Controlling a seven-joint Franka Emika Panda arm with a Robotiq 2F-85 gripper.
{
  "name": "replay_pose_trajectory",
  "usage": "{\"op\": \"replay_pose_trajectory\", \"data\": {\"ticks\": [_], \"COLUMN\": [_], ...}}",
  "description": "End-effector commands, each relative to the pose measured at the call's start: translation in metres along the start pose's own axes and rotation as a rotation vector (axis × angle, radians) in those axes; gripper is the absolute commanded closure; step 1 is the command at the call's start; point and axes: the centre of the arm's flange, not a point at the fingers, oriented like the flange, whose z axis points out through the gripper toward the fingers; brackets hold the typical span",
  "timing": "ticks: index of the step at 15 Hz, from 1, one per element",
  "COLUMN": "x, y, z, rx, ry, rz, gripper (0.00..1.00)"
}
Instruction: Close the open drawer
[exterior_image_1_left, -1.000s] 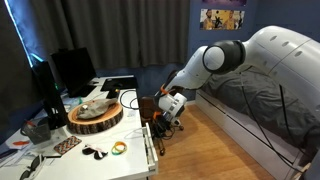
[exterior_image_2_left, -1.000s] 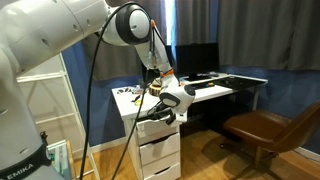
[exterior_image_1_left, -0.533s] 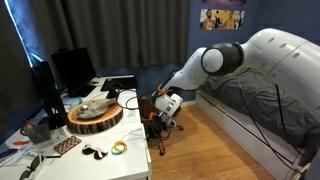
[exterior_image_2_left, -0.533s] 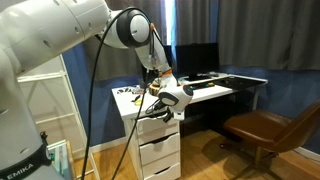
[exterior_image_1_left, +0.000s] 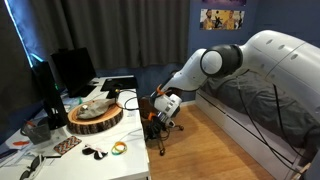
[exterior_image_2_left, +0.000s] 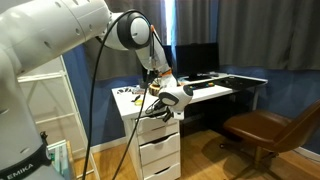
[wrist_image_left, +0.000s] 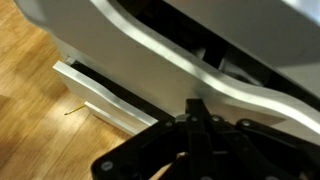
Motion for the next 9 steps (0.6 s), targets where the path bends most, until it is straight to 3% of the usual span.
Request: {"op": "replay_pose_trajectory", "data": {"ticks": [1, 9], "x": [-0.025, -0.042], "y": [-0.015, -0.006], "z": [0.027, 0.028], "rx": [-0.029, -0.136], "ry": [-0.083, -0.172], "rz": [-0.054, -0.262], "gripper": [1.00, 1.00]}}
